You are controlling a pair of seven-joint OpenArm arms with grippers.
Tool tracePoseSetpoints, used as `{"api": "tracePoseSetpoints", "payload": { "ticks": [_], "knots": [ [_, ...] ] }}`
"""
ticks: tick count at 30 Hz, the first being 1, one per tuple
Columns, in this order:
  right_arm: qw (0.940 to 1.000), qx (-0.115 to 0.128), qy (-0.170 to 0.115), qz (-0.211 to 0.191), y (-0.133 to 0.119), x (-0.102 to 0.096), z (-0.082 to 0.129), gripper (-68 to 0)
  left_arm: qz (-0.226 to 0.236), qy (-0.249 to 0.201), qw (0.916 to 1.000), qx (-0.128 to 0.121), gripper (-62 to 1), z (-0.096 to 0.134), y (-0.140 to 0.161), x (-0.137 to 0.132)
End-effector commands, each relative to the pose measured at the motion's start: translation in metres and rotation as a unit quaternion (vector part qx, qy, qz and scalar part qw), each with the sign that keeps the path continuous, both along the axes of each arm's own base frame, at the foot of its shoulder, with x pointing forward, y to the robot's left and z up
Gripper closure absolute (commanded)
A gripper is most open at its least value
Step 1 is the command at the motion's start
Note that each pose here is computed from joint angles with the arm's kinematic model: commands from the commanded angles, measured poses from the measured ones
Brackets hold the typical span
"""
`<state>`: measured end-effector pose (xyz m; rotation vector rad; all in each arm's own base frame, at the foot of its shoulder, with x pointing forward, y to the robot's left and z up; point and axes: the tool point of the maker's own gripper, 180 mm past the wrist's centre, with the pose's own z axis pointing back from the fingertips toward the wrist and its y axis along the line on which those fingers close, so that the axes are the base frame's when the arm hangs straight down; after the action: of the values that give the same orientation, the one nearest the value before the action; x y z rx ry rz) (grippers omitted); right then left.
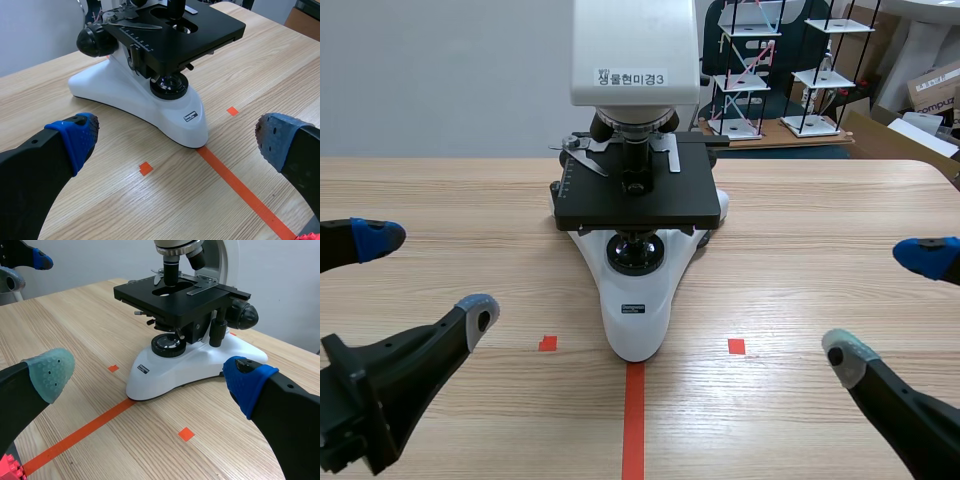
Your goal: Return to the home posture
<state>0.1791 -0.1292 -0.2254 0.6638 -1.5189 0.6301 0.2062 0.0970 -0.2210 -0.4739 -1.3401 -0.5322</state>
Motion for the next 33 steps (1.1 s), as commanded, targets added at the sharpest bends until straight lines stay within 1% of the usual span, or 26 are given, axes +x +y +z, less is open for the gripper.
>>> {"api": "tracePoseSetpoints", "payload": {
  "ticks": [1,13,19,33],
  "knots": [
    [0.9998,0.014,-0.015,-0.002,-0.0007,0.0036,0.0095,-67.9,-0.001,-0.006,0.9999,-0.011,-62.3,0.0055,-0.0022,-0.0005],
    [0.9998,0.014,-0.015,-0.002,-0.0007,0.0035,0.0095,-67.9,-0.001,-0.006,0.9999,-0.011,-62.3,0.0055,-0.0023,-0.0006],
    [0.9999,0.004,-0.014,0.004,0.0009,0.0021,0.0067,-67.9,-0.001,-0.006,0.9999,-0.011,-62.3,0.0055,-0.0023,-0.0006],
    [0.9999,0.004,-0.014,0.004,0.001,0.0022,0.0064,-67.9,-0.001,-0.006,0.9999,-0.011,-62.3,0.0055,-0.0023,-0.0006]
  ]
}}
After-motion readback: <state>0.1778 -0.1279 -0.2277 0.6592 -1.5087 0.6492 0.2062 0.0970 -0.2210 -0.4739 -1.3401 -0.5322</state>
